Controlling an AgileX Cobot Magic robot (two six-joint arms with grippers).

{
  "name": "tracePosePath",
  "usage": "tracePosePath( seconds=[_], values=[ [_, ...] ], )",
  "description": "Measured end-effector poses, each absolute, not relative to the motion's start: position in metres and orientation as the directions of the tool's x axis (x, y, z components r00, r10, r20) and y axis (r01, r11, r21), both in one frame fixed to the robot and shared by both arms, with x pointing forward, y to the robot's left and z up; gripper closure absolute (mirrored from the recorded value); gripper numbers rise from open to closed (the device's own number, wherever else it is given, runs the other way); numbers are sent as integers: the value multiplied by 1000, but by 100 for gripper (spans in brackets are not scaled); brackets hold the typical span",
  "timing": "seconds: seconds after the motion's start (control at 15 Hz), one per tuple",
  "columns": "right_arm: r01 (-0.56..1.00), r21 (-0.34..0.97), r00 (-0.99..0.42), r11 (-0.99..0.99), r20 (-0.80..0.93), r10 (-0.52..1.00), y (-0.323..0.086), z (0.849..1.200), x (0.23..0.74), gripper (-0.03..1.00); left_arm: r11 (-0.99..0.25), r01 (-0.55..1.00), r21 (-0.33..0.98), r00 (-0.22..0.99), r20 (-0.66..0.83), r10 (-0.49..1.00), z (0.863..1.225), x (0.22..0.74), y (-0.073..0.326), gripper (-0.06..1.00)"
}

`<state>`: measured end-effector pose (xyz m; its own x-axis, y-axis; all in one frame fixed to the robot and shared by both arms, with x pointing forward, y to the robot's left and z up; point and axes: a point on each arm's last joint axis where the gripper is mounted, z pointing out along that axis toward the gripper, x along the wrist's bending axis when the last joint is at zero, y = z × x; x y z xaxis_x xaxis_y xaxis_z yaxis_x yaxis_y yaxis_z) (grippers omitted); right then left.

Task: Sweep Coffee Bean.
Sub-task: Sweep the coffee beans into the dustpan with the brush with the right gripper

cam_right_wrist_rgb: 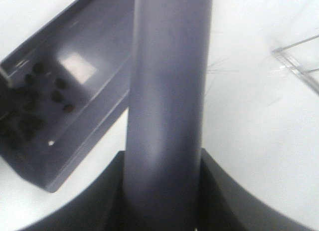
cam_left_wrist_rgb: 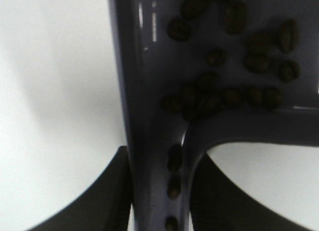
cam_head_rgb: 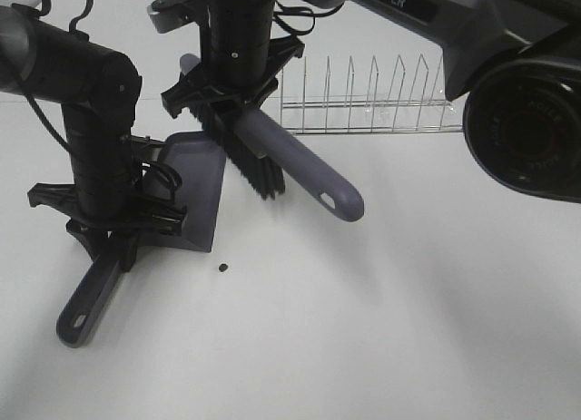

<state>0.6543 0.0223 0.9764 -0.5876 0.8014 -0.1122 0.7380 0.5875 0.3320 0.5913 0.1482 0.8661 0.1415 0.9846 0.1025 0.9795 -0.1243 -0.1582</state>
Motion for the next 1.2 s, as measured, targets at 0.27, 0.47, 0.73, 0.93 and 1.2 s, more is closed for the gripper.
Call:
tracePosePath(
  seconds=[0.27, 0.47, 0.73, 0.93, 1.2],
  values=[
    [738, 379, -536, 558, -173, 826, -6, 1008, 667, 70, -124, 979, -165, 142, 105, 984, 866, 591, 149, 68],
    [826, 334, -441, 455, -121, 889, -57, 1017, 671, 70, -128, 968, -215, 159, 133, 978, 866, 587, 151, 68],
    [901, 191, -380, 389, -81, 921, -90, 999, 652, 70, -117, 950, -290, 168, 156, 973, 863, 577, 155, 68],
    [931, 143, -332, 335, -47, 942, -94, 988, 635, 70, -116, 933, -340, 182, 172, 968, 861, 557, 158, 68],
    [963, 139, -248, 230, 127, 960, -86, 952, 620, 70, -154, 914, -376, 240, 193, 951, 860, 531, 141, 68]
  ],
)
